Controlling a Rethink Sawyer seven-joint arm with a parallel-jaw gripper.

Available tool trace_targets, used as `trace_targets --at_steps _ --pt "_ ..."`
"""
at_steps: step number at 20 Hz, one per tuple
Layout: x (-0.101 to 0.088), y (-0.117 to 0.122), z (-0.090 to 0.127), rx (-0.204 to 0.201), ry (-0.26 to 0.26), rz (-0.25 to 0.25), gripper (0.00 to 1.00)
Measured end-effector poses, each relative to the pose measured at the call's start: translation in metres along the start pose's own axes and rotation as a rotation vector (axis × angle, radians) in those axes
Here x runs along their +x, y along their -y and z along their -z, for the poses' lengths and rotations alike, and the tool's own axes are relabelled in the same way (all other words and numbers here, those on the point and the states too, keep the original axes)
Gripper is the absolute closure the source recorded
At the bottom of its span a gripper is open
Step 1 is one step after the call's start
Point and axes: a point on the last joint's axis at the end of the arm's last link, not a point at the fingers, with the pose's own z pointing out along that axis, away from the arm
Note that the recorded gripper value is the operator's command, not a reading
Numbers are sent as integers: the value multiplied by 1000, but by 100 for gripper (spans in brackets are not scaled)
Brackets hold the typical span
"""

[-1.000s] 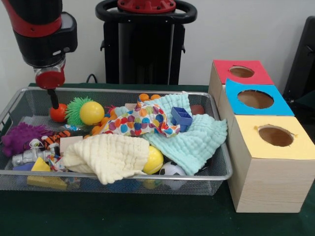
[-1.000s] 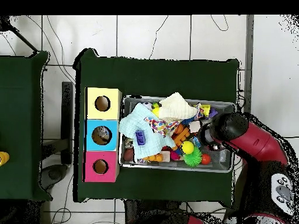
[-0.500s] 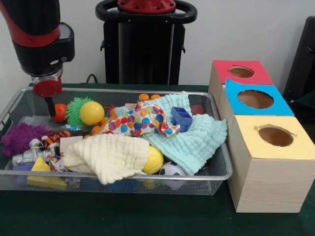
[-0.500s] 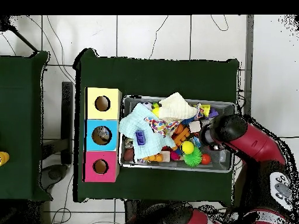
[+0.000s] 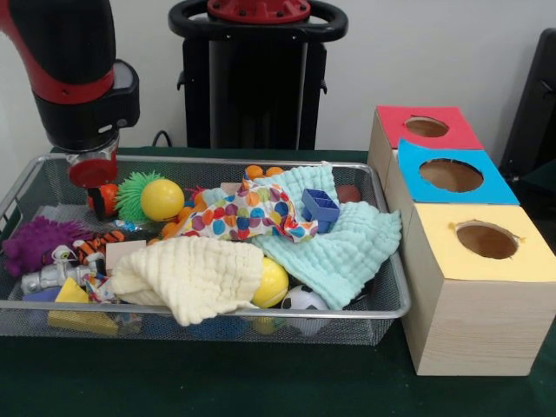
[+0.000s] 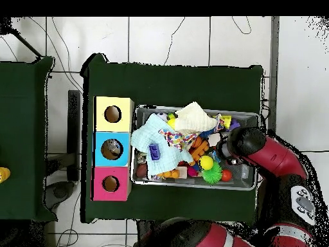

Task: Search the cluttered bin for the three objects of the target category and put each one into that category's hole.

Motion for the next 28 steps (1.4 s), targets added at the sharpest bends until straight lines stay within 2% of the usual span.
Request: trace_targets --at_steps 9,28 --pt "8 -12 -9 -21 -2 12 0" --pt "26 -24 -30 -15 -32 16 0"
